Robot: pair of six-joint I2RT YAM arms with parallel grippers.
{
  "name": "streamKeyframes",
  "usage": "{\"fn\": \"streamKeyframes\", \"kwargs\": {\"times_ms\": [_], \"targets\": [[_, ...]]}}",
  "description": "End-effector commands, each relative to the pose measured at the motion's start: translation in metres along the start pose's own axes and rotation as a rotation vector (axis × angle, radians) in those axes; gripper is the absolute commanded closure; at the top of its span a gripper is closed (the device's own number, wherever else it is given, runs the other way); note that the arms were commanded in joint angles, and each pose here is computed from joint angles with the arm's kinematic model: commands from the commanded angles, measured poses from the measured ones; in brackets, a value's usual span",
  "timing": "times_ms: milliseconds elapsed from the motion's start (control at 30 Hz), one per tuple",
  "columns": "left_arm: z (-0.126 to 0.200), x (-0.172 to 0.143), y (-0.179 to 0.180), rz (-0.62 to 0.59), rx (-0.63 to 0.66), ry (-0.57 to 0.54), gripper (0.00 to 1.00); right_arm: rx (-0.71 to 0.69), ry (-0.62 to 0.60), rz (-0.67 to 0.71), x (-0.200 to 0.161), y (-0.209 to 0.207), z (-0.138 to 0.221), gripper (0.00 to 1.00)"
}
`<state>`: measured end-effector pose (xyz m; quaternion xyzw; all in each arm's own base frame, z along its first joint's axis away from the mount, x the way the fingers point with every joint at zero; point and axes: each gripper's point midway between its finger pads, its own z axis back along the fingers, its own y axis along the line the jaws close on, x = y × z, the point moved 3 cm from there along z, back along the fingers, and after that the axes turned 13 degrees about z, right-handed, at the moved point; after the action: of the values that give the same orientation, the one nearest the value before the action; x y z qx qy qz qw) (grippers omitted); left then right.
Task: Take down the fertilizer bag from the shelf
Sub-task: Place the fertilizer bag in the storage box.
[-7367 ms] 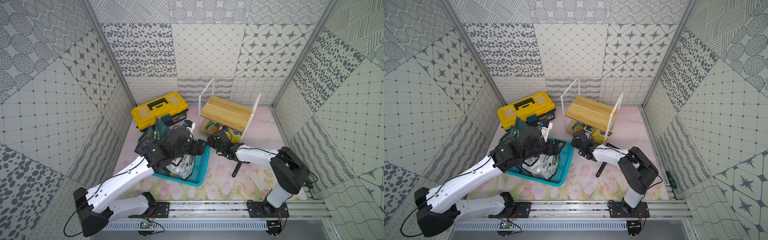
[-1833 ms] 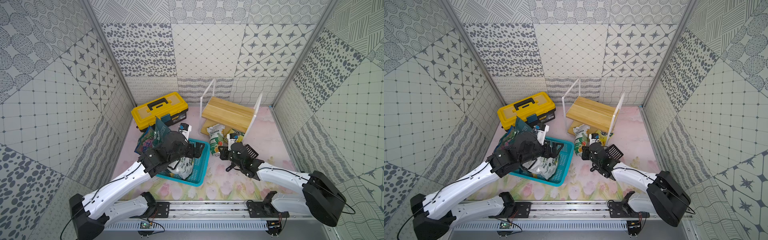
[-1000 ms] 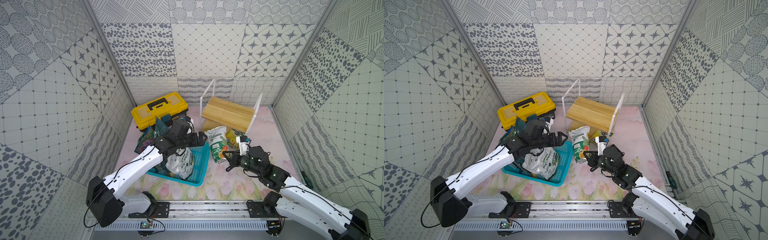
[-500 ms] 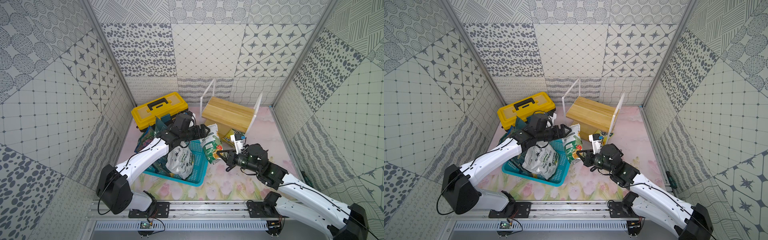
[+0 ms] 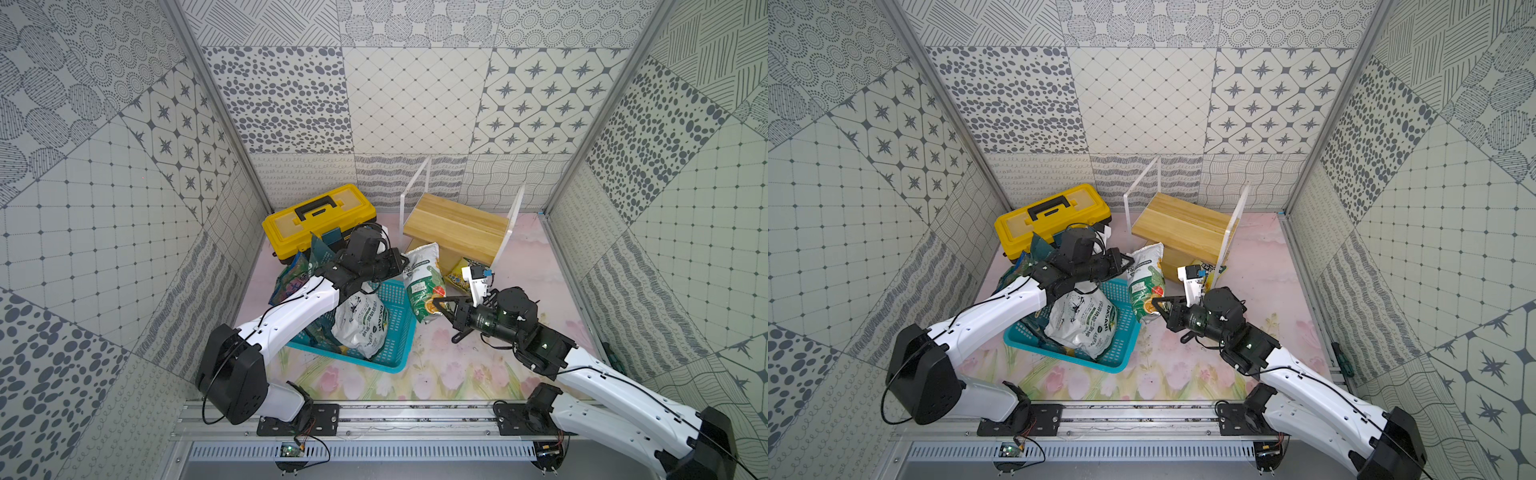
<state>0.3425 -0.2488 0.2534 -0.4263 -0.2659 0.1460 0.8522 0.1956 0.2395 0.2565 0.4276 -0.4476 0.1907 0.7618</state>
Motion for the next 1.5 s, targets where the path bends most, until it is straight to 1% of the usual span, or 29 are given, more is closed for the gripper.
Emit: {"fn": "streamKeyframes", "kwargs": {"times_ms": [0, 200, 333, 400, 467, 600, 733, 767, 800, 900, 1033, 1133, 1200, 1267, 1300, 1400, 1467], "targets": [[0.013, 0.013, -0.037, -0.111, -0.127, -0.040, 1.00, 0.106, -0.172, 0.164, 0.049, 0.030, -0.003, 1.00], [0.039, 0.024, -0.050, -0.326, -0.122, -0.134, 1.00, 0.067, -0.095, 0.250, 0.037, 0.015, -0.042, 1.00], [0.053, 0.027, -0.044, -0.439, -0.084, -0.203, 1.00, 0.042, -0.028, 0.338, 0.026, 0.011, -0.074, 1.00], [0.055, 0.026, -0.036, -0.474, -0.066, -0.224, 1.00, 0.023, 0.009, 0.381, 0.017, 0.009, -0.089, 1.00], [0.054, 0.023, -0.027, -0.488, -0.051, -0.235, 1.00, -0.004, 0.044, 0.413, 0.008, 0.005, -0.101, 1.00], [0.041, 0.014, -0.003, -0.469, -0.014, -0.212, 1.00, -0.101, 0.096, 0.448, -0.007, -0.013, -0.116, 1.00], [0.029, 0.008, 0.019, -0.438, 0.030, -0.194, 0.99, -0.158, 0.116, 0.431, -0.015, -0.026, -0.123, 1.00], [0.027, 0.008, 0.022, -0.432, 0.036, -0.197, 0.99, -0.170, 0.124, 0.423, -0.016, -0.028, -0.125, 0.96], [0.025, 0.008, 0.026, -0.426, 0.044, -0.199, 0.98, -0.180, 0.138, 0.420, -0.016, -0.030, -0.128, 0.88], [0.018, 0.007, 0.034, -0.414, 0.064, -0.196, 0.98, -0.215, 0.163, 0.408, -0.015, -0.034, -0.131, 0.77], [0.011, 0.007, 0.041, -0.410, 0.087, -0.192, 0.98, -0.234, 0.153, 0.386, -0.011, -0.035, -0.125, 0.55], [0.009, 0.007, 0.044, -0.412, 0.095, -0.193, 0.98, -0.231, 0.141, 0.370, -0.005, -0.033, -0.116, 0.44], [0.009, 0.008, 0.045, -0.418, 0.103, -0.200, 0.98, -0.234, 0.133, 0.370, 0.002, -0.031, -0.108, 0.40], [0.011, 0.010, 0.043, -0.426, 0.101, -0.212, 0.98, -0.224, 0.138, 0.389, 0.010, -0.025, -0.099, 0.41], [0.012, 0.010, 0.041, -0.431, 0.097, -0.216, 0.98, -0.211, 0.156, 0.402, 0.014, -0.020, -0.095, 0.46], [0.015, 0.013, 0.037, -0.441, 0.086, -0.230, 0.96, -0.188, 0.248, 0.394, 0.019, -0.007, -0.087, 0.65], [0.017, 0.014, 0.035, -0.446, 0.082, -0.241, 0.96, -0.159, 0.327, 0.371, 0.014, -0.001, -0.085, 0.70]]}}
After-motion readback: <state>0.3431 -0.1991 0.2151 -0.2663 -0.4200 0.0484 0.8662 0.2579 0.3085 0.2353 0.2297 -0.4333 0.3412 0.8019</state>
